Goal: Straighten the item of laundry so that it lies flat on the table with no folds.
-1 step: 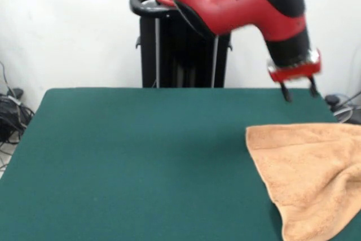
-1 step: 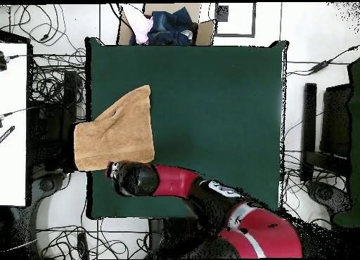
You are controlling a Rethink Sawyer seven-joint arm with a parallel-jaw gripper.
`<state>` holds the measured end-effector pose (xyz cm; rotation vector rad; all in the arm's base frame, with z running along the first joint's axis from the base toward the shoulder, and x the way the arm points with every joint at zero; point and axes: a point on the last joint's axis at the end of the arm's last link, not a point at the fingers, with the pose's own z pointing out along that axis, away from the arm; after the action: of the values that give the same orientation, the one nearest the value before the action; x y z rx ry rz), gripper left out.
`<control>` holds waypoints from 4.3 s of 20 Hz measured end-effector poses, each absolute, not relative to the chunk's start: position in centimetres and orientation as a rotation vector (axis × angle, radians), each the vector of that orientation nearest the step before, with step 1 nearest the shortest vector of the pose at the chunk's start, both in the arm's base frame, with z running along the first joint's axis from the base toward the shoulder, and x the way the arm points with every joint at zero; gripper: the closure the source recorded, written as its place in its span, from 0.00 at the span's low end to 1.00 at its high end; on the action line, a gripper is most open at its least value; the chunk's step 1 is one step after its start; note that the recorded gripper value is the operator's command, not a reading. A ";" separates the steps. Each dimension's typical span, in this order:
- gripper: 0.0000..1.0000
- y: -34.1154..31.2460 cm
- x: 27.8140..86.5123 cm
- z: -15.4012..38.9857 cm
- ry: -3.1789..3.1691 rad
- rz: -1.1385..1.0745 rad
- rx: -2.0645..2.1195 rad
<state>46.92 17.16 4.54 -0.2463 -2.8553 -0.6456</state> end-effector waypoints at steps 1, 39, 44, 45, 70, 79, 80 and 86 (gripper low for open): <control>0.00 16.1 46.4 5.4 -2.816 -0.625 -0.214; 0.00 10.6 49.3 3.9 -3.038 -0.488 0.016; 0.00 9.4 50.2 2.6 -3.091 -0.457 0.047; 0.00 9.0 50.4 2.1 -3.102 -0.448 0.056; 0.00 8.5 47.6 -3.3 -3.126 -0.446 0.084; 0.00 9.5 46.0 -5.2 -3.126 -0.470 0.074; 0.00 9.6 45.9 -5.1 -3.127 -0.470 0.074; 0.00 9.6 45.9 -5.1 -3.128 -0.470 0.074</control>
<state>45.91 9.56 -5.12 0.0740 -3.1276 -0.4699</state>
